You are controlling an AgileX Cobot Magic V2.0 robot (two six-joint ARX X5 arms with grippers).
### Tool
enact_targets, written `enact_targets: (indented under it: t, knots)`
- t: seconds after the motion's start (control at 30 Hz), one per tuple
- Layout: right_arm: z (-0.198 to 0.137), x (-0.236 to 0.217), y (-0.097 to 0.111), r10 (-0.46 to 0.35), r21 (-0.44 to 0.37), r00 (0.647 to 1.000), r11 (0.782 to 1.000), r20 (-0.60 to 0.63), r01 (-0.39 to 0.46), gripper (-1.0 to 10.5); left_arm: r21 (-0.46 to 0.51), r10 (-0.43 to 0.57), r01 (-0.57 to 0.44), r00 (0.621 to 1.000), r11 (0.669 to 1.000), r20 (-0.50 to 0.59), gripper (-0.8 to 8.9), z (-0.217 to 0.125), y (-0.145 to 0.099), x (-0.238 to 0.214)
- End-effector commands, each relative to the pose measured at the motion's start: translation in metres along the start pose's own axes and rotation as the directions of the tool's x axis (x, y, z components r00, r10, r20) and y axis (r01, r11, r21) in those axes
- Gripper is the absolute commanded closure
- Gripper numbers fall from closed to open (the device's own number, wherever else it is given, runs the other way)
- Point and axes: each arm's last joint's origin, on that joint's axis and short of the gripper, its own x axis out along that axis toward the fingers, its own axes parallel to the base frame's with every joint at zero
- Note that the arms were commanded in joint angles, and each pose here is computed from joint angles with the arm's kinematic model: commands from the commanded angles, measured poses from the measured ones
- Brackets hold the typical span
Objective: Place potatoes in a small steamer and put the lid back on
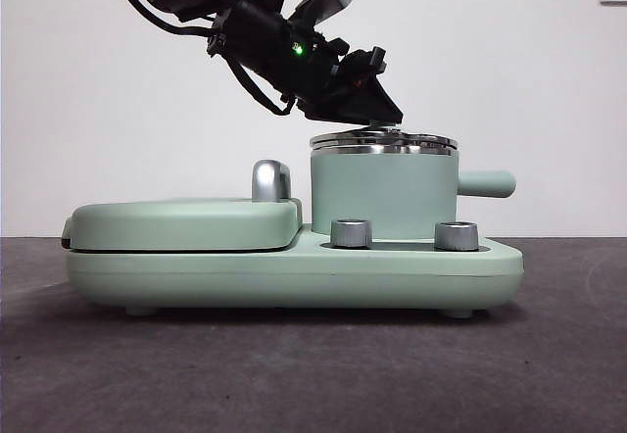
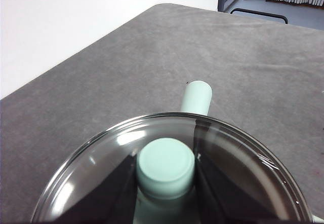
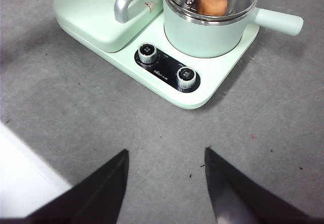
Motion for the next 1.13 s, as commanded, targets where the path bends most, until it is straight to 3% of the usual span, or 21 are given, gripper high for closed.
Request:
enact_targets:
  t: [0.03,1.13]
  knots:
    - [0.003,-0.001,0.0,-0.001,0.006,1.0,1.0,0.016,0.001,7.2,-0.034,-0.01,0.01,1.0,0.999,0.004,8.05,-0.003,0.001,0.009]
    - [0.003,-0.001,0.0,-0.023,0.01,1.0,1.0,0.015,0.023,7.2,-0.024,-0.02,0.019,1.0,1.0,-0.022,8.05,-0.016,0.001,0.018]
